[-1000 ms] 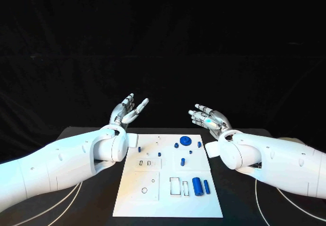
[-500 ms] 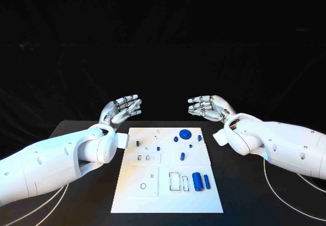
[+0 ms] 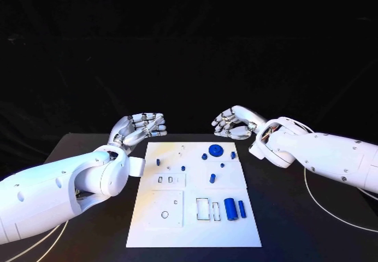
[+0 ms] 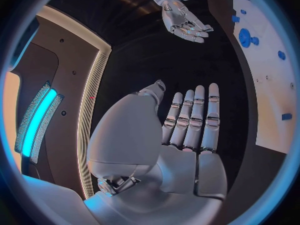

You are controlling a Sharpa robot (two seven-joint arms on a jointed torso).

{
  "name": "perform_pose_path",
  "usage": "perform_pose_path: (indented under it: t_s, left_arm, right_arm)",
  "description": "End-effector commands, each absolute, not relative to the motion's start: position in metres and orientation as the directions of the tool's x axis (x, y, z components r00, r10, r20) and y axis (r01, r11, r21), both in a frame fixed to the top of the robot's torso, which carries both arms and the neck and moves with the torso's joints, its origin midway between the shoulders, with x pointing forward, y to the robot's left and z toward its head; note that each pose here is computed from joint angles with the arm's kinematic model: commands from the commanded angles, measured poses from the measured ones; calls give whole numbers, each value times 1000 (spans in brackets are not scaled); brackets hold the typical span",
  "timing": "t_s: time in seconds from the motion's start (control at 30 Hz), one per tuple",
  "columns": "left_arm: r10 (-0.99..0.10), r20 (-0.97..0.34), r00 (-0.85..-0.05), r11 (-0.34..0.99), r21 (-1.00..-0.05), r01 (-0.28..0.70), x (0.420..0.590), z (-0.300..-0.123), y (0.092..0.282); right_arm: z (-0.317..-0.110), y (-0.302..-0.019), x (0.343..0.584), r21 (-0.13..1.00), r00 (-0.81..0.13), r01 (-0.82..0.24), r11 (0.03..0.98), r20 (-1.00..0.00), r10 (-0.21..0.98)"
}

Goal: Assemble the parts on the task board

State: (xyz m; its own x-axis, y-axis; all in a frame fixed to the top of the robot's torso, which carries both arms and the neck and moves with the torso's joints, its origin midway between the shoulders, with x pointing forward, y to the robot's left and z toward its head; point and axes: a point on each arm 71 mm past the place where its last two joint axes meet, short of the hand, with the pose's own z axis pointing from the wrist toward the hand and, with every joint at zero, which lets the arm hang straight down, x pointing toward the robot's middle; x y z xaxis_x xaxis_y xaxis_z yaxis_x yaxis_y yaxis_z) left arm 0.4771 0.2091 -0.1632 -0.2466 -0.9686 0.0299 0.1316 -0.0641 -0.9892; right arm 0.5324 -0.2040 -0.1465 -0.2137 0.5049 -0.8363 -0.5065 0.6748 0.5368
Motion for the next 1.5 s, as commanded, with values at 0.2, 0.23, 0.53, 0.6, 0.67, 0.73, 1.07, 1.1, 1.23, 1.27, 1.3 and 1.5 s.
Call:
perform_pose_path:
  t_s: [0.2, 0.23, 0.53, 0.6, 0.67, 0.73, 1.07, 1.1, 1.23, 1.27, 1.3, 1.5]
  left_arm:
    - [-940, 57, -335, -107, -985, 132, 461, -152, 196]
    - [-939, 60, -340, -111, -985, 131, 460, -151, 195]
    - [-932, 74, -354, -124, -985, 121, 456, -150, 193]
    - [-932, 76, -355, -125, -985, 119, 456, -150, 193]
    - [-931, 77, -356, -126, -985, 118, 456, -149, 193]
    - [-931, 78, -357, -127, -985, 117, 456, -149, 193]
    - [-932, 79, -354, -126, -986, 112, 456, -150, 195]
    - [-932, 79, -353, -126, -986, 112, 456, -150, 195]
    - [-934, 79, -349, -124, -986, 110, 457, -150, 197]
    - [-934, 79, -349, -124, -986, 110, 457, -150, 197]
    - [-934, 79, -348, -124, -986, 109, 457, -150, 197]
    - [-934, 79, -348, -123, -987, 107, 457, -150, 197]
  right_arm:
    - [-149, -187, 533, 150, -123, -568, 809, -988, 96]
    - [-149, -185, 533, 125, -114, -572, 811, -991, 72]
    - [-156, -170, 531, 5, -79, -590, 807, -995, -52]
    - [-158, -169, 530, -5, -79, -593, 805, -995, -65]
    - [-160, -167, 529, -14, -80, -596, 803, -994, -77]
    - [-161, -165, 528, -19, -81, -599, 800, -993, -85]
    - [-164, -155, 521, -43, -76, -621, 783, -991, -115]
    - [-164, -154, 521, -44, -74, -622, 781, -991, -115]
    - [-164, -151, 519, -47, -68, -627, 777, -991, -115]
    - [-164, -151, 519, -48, -67, -628, 777, -991, -115]
    - [-164, -150, 519, -48, -66, -628, 777, -991, -115]
    - [-164, -150, 521, -53, -62, -622, 781, -991, -116]
